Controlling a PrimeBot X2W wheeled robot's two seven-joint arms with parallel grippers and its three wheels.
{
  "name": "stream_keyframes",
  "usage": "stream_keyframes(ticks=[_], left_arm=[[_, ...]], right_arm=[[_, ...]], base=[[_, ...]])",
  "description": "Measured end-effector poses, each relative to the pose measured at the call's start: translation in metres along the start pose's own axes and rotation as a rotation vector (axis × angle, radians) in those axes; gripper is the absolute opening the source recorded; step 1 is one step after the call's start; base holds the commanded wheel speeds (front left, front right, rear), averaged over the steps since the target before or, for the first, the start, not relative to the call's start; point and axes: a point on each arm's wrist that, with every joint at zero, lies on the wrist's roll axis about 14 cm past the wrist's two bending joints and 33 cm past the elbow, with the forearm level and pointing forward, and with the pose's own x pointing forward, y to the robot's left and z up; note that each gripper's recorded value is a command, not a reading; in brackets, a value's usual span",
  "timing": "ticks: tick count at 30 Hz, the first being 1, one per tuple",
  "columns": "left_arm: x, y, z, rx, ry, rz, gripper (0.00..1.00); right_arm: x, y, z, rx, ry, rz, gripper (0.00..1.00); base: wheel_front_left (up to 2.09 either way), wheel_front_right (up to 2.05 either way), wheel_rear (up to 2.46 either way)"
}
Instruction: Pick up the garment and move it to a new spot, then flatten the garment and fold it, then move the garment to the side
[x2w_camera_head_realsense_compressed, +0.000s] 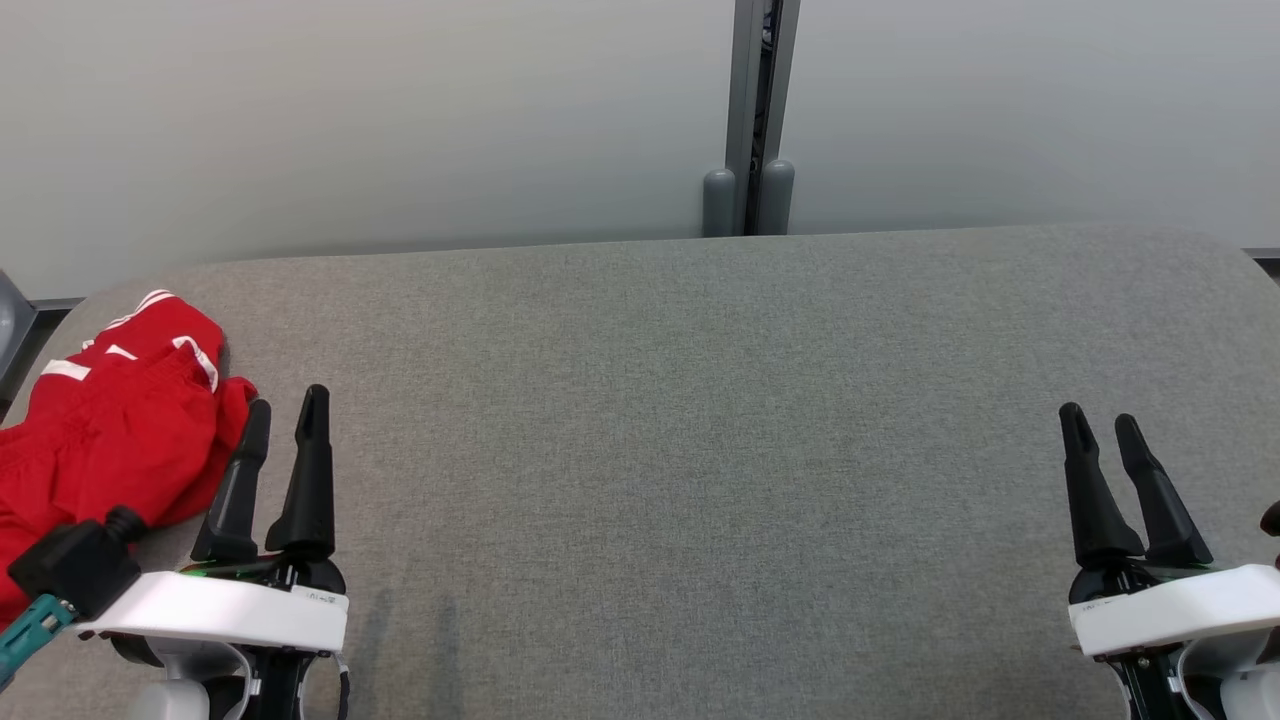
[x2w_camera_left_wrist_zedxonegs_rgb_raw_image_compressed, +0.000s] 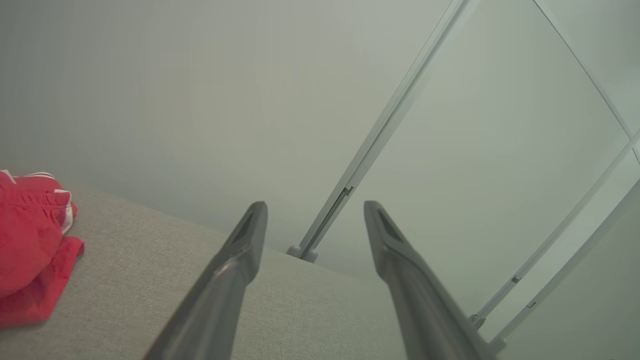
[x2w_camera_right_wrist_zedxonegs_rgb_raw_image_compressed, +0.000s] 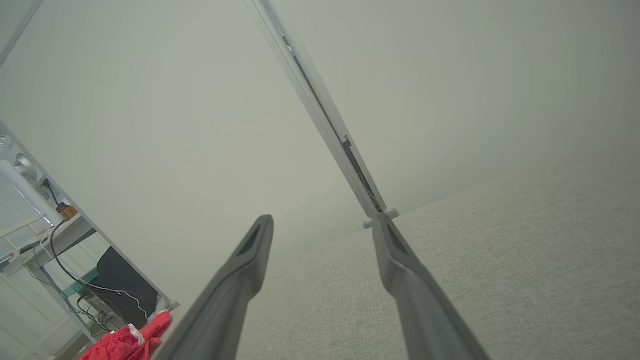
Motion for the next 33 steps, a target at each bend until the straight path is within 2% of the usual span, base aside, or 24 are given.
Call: stream_keyframes(ticks=[10, 33], left_arm=[[-0.005, 0.004, -0.014, 0.151, 0.037, 0.003, 1.0], [-0.017, 0.037, -0.038, 0.377, 0.114, 0.069, 1.0]], right_arm=[[0.0, 0.0, -0.006, -0.144, 0.021, 0.016, 1.0], [0.003, -0.009, -0.014, -0.389, 0.048, 0.031, 1.0]], base=[[0.0, 0.0, 0.0], [0.0, 0.0, 0.0]])
